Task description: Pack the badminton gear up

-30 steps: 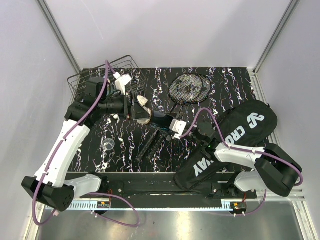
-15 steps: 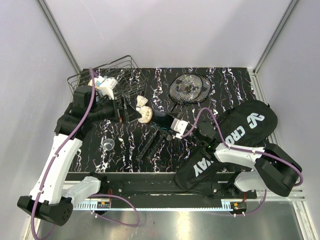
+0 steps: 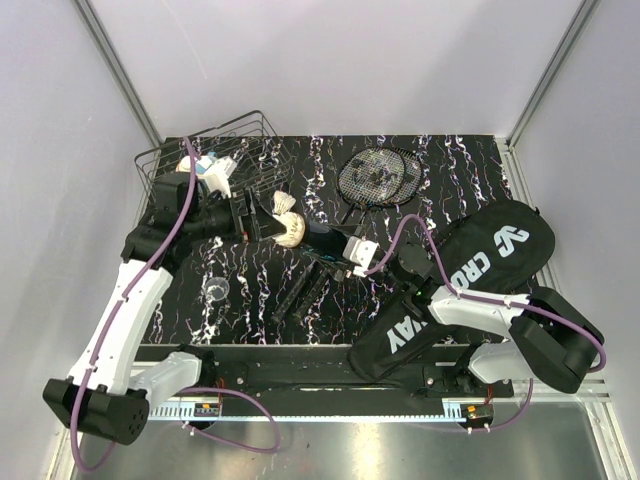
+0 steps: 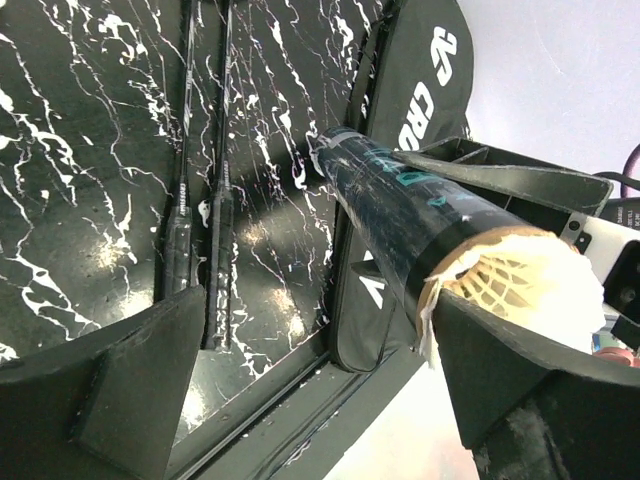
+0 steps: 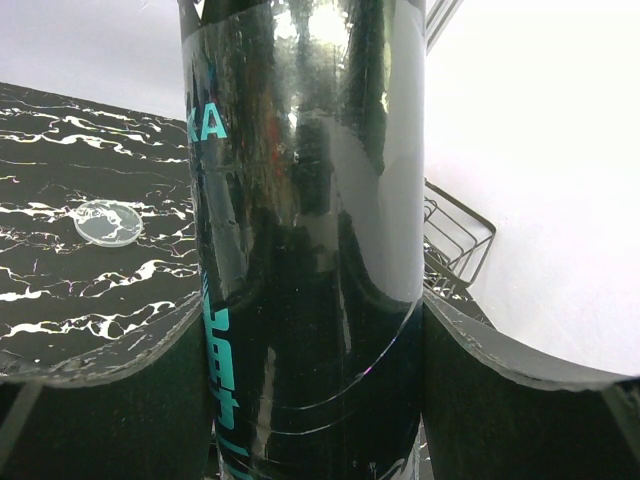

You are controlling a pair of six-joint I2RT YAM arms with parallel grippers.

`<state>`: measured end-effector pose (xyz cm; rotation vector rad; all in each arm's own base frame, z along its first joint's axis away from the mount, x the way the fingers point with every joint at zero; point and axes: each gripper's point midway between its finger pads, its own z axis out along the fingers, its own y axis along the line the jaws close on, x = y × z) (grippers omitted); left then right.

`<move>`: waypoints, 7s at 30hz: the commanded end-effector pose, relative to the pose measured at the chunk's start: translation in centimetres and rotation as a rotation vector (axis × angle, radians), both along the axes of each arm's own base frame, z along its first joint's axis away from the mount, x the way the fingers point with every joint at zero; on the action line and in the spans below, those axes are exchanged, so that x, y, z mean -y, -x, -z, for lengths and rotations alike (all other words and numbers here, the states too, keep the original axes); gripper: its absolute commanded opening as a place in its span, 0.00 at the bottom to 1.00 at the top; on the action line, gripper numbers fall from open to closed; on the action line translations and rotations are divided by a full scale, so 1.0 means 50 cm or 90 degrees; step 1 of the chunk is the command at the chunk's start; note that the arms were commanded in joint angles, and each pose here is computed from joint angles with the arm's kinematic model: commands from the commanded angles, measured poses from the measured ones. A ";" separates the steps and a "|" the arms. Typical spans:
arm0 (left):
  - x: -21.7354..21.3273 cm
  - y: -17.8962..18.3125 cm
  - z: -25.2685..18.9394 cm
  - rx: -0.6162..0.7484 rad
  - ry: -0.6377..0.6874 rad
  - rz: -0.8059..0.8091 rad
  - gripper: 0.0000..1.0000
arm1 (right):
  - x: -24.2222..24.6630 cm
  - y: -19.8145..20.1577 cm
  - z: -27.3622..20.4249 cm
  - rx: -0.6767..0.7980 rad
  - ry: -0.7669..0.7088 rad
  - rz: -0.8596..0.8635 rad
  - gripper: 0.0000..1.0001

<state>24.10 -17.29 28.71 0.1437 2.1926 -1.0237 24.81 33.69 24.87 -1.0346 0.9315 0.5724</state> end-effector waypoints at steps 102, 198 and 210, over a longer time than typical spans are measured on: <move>0.003 0.029 -0.278 0.237 0.188 -0.092 0.00 | -0.005 0.009 -0.064 0.004 -0.089 -0.010 0.42; -0.308 -0.370 0.492 -0.237 -0.384 -0.655 0.90 | 0.028 0.008 -0.092 0.024 -0.141 0.026 0.42; -0.307 -0.352 0.516 -0.253 -0.374 -0.657 0.34 | 0.024 0.007 -0.089 0.021 -0.140 0.024 0.42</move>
